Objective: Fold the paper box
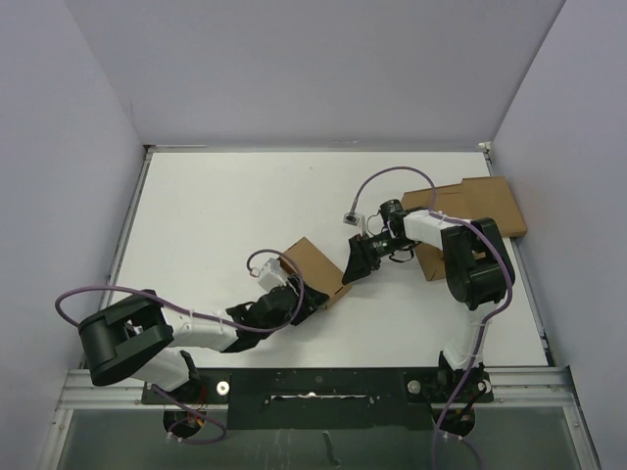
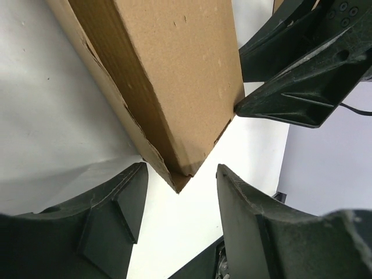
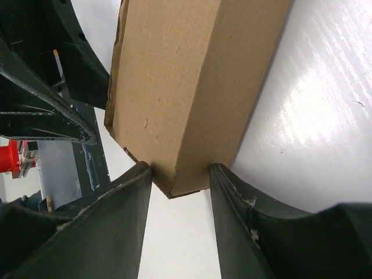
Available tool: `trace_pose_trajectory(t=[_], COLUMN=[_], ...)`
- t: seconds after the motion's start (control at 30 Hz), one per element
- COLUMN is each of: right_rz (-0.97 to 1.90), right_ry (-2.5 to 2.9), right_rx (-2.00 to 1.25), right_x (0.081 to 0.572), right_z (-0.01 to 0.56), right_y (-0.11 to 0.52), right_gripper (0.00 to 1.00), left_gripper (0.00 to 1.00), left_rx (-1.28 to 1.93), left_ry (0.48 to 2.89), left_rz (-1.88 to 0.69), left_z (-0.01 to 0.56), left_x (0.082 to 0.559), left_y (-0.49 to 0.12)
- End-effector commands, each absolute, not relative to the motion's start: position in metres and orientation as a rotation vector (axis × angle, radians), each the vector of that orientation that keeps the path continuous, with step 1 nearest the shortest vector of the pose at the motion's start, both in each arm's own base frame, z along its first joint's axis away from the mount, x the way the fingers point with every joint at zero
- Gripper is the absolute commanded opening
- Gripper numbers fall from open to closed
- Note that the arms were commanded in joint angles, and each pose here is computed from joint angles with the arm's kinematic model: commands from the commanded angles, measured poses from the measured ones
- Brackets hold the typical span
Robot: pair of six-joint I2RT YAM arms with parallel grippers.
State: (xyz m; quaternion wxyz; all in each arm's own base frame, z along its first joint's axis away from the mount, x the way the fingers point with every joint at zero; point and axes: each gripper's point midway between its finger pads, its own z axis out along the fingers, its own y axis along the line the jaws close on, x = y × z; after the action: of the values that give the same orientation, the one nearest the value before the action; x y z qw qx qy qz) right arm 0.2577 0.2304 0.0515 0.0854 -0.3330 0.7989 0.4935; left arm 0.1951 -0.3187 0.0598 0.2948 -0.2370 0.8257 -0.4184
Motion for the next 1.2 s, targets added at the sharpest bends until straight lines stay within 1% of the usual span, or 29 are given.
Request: trace_pose_trajectory(t=[0.0, 0.07, 0.17, 0.3, 0.33, 0.4, 0.5, 0.57, 0.67, 0.77, 0.97, 1.17], right_rz=[1.463, 1.461, 1.462, 1.462, 1.461, 1.462, 1.462, 1.462, 1.462, 1.460, 1.457, 1.458], right_ry=[2.333, 2.334, 2.335, 2.334, 2.333, 2.333, 2.334, 2.335, 2.334, 2.335, 2.335, 2.336], right_rx=[-1.028, -1.029, -1.032, -1.033, -1.034, -1.031, -1.030, -1.028, -1.030, -1.030, -1.031, -1.031], right_x=[0.265, 0.265, 0.265, 0.265, 0.265, 0.265, 0.265, 0.265, 0.265, 0.266, 0.266, 0.265], right_z=[0.056, 0.056, 0.055, 0.056, 0.056, 0.056, 0.056, 0.056, 0.056, 0.056, 0.055, 0.055], right_y=[0.235, 0.235, 0.236, 0.236, 0.236, 0.235, 0.235, 0.235, 0.235, 0.235, 0.234, 0.234], right_gripper=[0.44, 0.44, 0.44, 0.44, 0.44, 0.44, 0.44, 0.44, 0.44, 0.44, 0.44, 0.44], left_gripper=[0.47, 0.44, 0.34, 0.17, 0.15, 0.15, 0.18, 0.24, 0.37, 0.43, 0.47, 0.45], left_rx=[-0.628, -0.628, -0.623, -0.599, -0.594, -0.576, -0.543, -0.518, -0.480, -0.419, -0.402, -0.442], left_ry=[2.133, 2.137, 2.152, 2.157, 2.157, 2.160, 2.160, 2.156, 2.140, 2.142, 2.159, 2.209], left_rz=[-1.177, -1.173, -1.166, -1.190, -1.195, -1.198, -1.189, -1.184, -1.197, -1.225, -1.129, -1.013], left_z=[0.092, 0.093, 0.090, 0.088, 0.088, 0.089, 0.092, 0.095, 0.103, 0.113, 0.119, 0.108], left_x=[0.205, 0.206, 0.209, 0.213, 0.213, 0.214, 0.213, 0.212, 0.212, 0.216, 0.236, 0.254], left_y=[-0.328, -0.330, -0.331, -0.334, -0.334, -0.333, -0.329, -0.324, -0.314, -0.304, -0.266, -0.236])
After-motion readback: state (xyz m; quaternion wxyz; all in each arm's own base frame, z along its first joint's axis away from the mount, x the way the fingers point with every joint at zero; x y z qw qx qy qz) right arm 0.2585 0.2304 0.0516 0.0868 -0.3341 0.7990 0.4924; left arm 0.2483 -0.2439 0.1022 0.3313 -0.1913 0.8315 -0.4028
